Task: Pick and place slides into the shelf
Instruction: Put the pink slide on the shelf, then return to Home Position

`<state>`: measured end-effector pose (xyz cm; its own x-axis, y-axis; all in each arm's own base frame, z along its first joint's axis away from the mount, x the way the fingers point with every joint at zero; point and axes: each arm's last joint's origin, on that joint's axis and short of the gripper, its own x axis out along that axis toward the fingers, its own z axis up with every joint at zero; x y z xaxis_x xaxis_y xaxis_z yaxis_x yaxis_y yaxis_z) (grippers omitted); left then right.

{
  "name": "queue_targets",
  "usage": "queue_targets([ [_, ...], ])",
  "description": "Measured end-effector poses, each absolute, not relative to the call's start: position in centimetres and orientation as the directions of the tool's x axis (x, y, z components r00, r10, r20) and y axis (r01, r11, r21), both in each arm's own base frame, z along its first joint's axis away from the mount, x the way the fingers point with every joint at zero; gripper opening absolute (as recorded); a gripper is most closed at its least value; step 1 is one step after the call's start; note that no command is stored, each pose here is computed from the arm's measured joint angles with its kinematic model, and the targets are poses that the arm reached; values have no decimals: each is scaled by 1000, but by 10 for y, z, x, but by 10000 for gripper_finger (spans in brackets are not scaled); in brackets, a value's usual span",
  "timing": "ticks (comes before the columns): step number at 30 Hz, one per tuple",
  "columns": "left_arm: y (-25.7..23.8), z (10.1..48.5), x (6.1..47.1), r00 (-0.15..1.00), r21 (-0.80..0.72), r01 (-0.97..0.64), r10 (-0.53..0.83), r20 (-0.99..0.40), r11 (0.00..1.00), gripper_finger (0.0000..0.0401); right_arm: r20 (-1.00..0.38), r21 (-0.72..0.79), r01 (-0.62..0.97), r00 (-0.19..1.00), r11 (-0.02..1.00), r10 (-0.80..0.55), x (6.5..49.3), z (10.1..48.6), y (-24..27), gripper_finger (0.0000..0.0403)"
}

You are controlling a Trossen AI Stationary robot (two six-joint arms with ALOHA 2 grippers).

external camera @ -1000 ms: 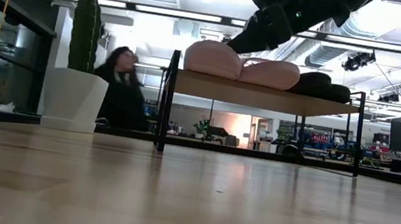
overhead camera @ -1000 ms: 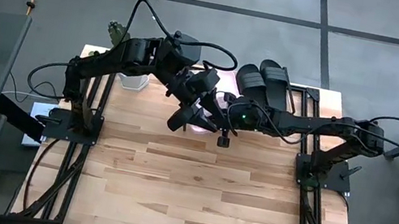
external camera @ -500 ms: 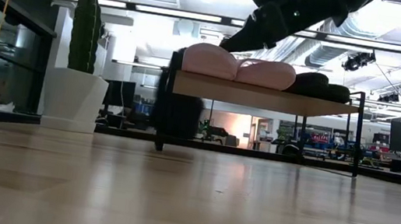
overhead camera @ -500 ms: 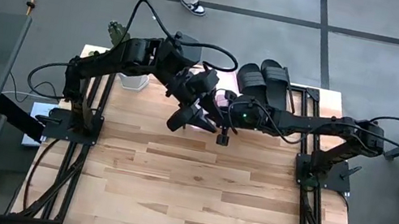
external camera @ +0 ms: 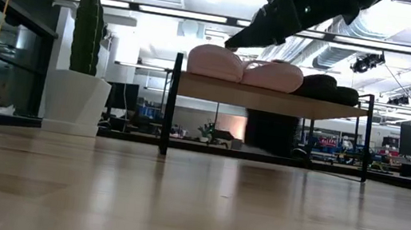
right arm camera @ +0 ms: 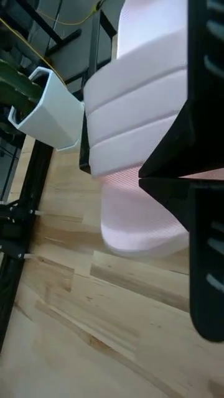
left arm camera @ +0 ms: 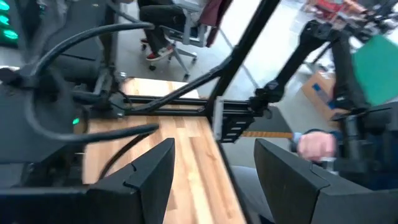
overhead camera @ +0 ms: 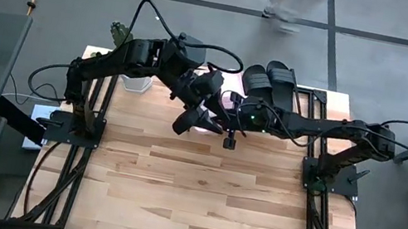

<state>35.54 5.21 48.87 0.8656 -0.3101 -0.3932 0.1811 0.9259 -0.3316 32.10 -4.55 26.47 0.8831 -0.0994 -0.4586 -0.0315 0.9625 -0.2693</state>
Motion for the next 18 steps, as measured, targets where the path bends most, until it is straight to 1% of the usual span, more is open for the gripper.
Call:
queue_targets([
  [7,52,499,344,896,-249,141,-230,-380,958,209,-440,-266,-25,893,964,-98,316,299,-44,0],
  [14,48,516,318,912,-205,121,-190,-365,971,209,-423,-272,-44,903,961,-79,309,331,-36,0],
  [18,45,522,300,910,-195,108,-176,-376,975,209,-371,-280,-27,925,960,-83,301,347,-30,0],
])
